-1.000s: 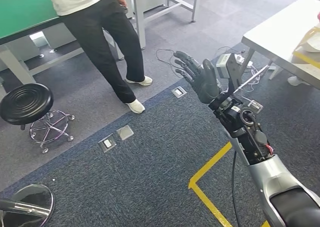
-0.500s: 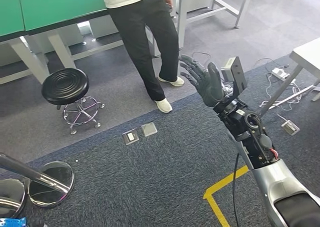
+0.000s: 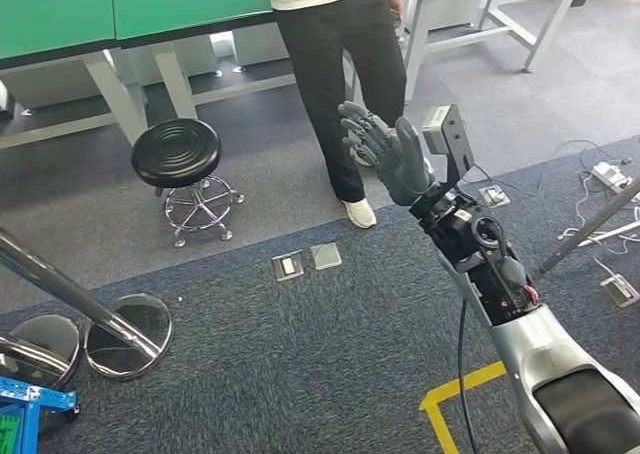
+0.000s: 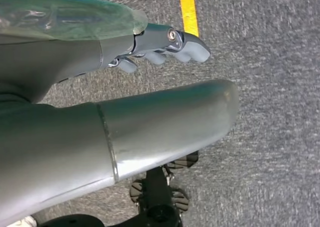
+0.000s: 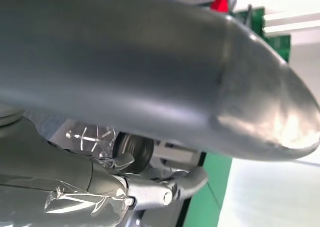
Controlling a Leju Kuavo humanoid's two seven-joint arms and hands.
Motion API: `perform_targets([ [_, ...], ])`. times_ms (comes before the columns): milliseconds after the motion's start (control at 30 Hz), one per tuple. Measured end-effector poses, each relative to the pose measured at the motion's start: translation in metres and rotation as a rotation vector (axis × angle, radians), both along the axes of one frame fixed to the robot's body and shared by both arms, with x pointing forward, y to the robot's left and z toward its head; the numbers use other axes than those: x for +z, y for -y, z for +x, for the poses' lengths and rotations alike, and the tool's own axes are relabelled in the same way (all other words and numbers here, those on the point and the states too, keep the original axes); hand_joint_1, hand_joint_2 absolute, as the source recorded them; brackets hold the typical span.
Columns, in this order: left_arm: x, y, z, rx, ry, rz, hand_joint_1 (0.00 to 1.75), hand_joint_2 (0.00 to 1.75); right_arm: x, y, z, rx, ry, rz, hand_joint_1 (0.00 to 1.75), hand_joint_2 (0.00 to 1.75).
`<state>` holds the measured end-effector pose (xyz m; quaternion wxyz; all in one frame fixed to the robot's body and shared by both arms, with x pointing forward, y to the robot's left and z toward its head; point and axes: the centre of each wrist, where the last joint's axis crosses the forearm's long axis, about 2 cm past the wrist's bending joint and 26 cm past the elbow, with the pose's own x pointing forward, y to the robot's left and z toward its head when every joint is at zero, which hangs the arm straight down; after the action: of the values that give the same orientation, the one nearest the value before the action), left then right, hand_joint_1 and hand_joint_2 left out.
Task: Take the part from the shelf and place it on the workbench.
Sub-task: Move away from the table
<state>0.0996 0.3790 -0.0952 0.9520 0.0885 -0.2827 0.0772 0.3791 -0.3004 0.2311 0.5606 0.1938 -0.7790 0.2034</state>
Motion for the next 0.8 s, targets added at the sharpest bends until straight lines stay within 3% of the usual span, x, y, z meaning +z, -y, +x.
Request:
perform_targets([
  [800, -0.0007, 0.0002, -0.0031, 0.004, -0.006, -0.005, 0.00, 0.00, -0.0021, -0.0004, 0.0001, 0.000, -0.015, -0.008, 0.00, 0.00],
])
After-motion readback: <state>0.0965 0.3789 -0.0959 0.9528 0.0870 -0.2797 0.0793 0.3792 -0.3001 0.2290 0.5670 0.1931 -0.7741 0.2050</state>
